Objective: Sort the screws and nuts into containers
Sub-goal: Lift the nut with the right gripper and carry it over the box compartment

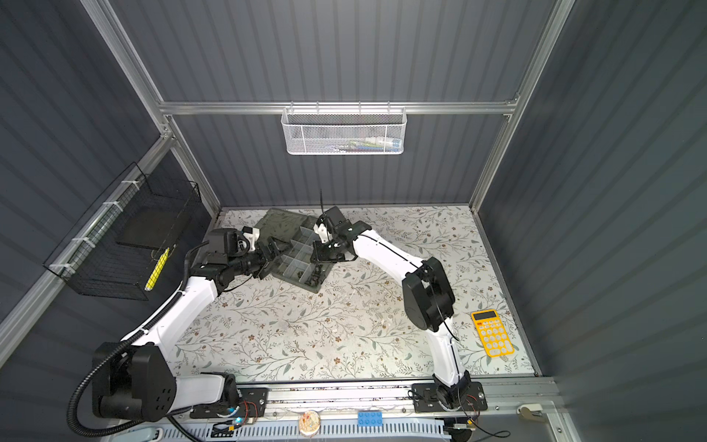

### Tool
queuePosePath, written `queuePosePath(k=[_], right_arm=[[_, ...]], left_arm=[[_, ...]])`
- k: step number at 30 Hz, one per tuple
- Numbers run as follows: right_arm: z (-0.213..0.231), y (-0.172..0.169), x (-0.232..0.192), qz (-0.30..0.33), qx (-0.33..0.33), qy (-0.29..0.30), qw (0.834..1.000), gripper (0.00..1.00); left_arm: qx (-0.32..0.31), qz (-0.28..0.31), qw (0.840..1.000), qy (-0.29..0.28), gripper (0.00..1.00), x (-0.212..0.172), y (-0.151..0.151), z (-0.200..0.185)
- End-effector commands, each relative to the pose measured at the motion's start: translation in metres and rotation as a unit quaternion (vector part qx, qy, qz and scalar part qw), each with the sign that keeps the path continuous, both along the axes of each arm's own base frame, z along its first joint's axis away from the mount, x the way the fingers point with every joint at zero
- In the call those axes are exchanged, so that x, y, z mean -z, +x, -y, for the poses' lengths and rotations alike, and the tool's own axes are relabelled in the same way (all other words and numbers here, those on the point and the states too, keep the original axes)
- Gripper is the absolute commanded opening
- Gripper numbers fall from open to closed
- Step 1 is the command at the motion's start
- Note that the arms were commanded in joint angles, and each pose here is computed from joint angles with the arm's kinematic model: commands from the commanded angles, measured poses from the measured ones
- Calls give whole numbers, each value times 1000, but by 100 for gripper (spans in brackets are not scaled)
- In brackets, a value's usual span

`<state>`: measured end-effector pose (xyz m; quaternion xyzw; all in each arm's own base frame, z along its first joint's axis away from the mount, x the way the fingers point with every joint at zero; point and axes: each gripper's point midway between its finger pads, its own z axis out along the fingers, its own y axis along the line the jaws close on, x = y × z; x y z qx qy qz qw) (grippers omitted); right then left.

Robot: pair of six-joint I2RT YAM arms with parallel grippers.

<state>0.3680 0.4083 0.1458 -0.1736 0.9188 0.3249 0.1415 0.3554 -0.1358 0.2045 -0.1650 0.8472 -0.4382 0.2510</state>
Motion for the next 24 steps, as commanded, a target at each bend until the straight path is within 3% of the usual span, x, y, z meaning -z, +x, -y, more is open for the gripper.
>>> queuePosePath(k=[1,14,24], right_arm=[[-22,-2,-10,-5,-15,31,999,16],[-62,2,31,-31,-23,31,999,20],[-65,8,55,-46,-12,18,999,30]], left_arm=[[6,-11,999,-31,100,0,-12,-7],[2,-21,999,-32,100,6,-19,-18],[-1,-22,999,-26,100,7,-22,-20]])
